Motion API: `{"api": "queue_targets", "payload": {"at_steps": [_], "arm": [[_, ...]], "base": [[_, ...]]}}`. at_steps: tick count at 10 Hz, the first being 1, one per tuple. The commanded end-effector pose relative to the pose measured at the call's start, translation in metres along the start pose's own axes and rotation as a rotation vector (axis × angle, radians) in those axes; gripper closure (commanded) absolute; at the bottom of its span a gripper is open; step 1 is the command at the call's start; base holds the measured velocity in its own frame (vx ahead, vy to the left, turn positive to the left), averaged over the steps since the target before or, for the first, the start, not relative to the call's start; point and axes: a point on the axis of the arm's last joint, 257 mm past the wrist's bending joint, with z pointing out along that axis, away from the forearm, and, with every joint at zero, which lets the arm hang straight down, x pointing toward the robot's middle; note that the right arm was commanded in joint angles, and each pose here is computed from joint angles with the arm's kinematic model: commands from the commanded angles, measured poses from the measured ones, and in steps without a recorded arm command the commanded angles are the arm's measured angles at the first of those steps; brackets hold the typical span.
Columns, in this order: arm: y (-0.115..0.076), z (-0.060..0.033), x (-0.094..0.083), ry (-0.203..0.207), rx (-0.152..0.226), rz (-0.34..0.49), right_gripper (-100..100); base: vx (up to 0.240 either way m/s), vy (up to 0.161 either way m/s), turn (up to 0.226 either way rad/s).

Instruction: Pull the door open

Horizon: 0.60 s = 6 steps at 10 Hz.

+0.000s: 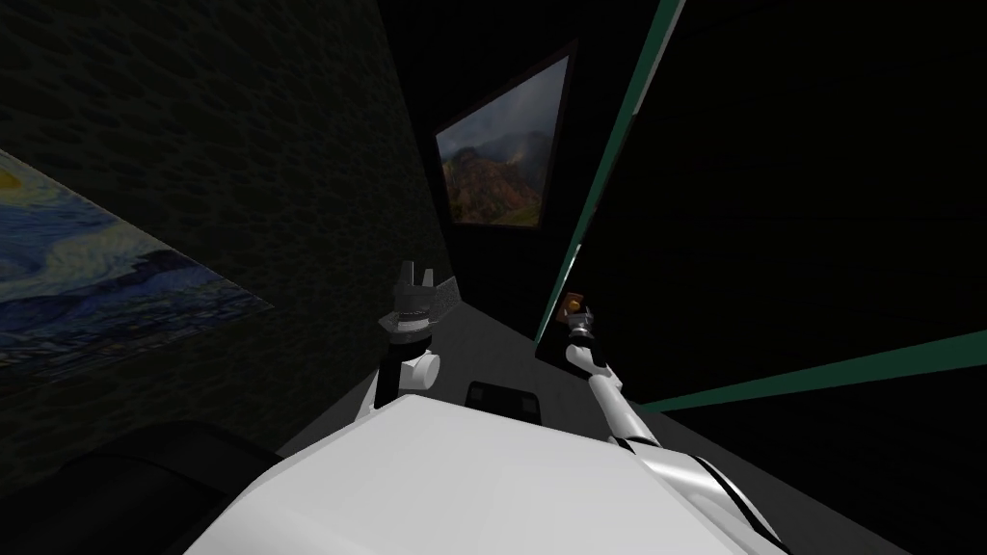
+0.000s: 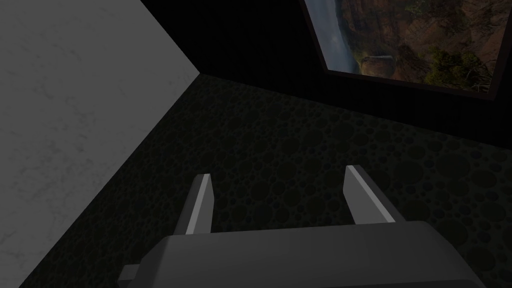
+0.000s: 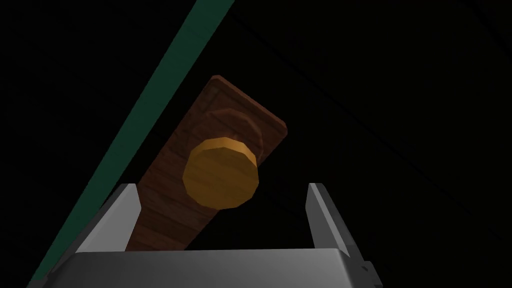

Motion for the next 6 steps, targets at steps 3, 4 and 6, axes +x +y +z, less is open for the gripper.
{"api": "queue_targets", "payload": {"at_steps": [3, 4, 6], "arm": [[-0.016, -0.0028, 0.011, -0.011, -0.006, 0.220, -100], [-0.020, -0.0036, 0.014, -0.014, -0.008, 0.279, -100], [-0.029, -0.0053, 0.020, -0.021, -0.011, 0.392, -100]], "base": [[-0.106, -0.037, 0.017], [-0.105, -0.043, 0.012], [-0.089, -0.028, 0.016]]}}
